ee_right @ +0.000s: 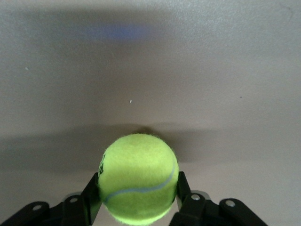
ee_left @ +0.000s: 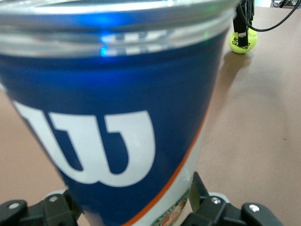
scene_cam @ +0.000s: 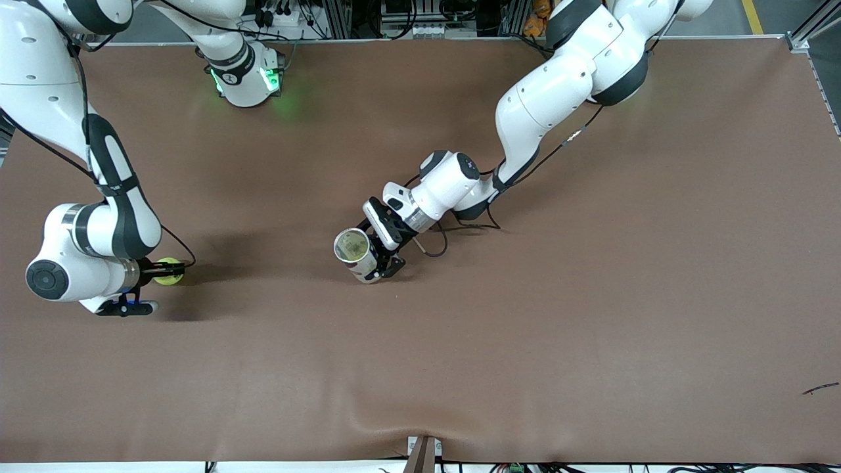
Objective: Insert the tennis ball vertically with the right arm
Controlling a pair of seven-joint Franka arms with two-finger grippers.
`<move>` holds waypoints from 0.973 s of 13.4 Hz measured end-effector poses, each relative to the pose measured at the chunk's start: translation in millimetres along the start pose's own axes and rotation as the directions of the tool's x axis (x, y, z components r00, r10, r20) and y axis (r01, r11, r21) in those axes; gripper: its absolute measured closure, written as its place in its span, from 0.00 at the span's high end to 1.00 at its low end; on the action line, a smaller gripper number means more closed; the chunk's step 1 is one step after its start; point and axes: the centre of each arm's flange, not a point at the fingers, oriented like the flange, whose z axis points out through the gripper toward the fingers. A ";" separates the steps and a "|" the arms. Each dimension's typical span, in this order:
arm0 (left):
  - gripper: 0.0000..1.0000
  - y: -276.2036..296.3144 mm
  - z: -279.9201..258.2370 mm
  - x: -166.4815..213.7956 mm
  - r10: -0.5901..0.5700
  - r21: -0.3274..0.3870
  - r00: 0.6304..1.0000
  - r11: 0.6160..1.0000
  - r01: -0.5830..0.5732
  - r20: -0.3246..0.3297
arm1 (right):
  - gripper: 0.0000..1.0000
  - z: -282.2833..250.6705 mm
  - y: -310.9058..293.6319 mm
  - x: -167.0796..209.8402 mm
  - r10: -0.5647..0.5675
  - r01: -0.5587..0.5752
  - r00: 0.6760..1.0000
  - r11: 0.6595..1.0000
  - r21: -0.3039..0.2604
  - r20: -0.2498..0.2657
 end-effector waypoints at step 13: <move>0.91 -0.1 -0.2 0.4 0.000 0.001 1.000 1.000 0.000 -0.002 | 0.65 -244.0 -250.9 -38.9 0.339 -0.366 0.930 0.891 0.269 0.143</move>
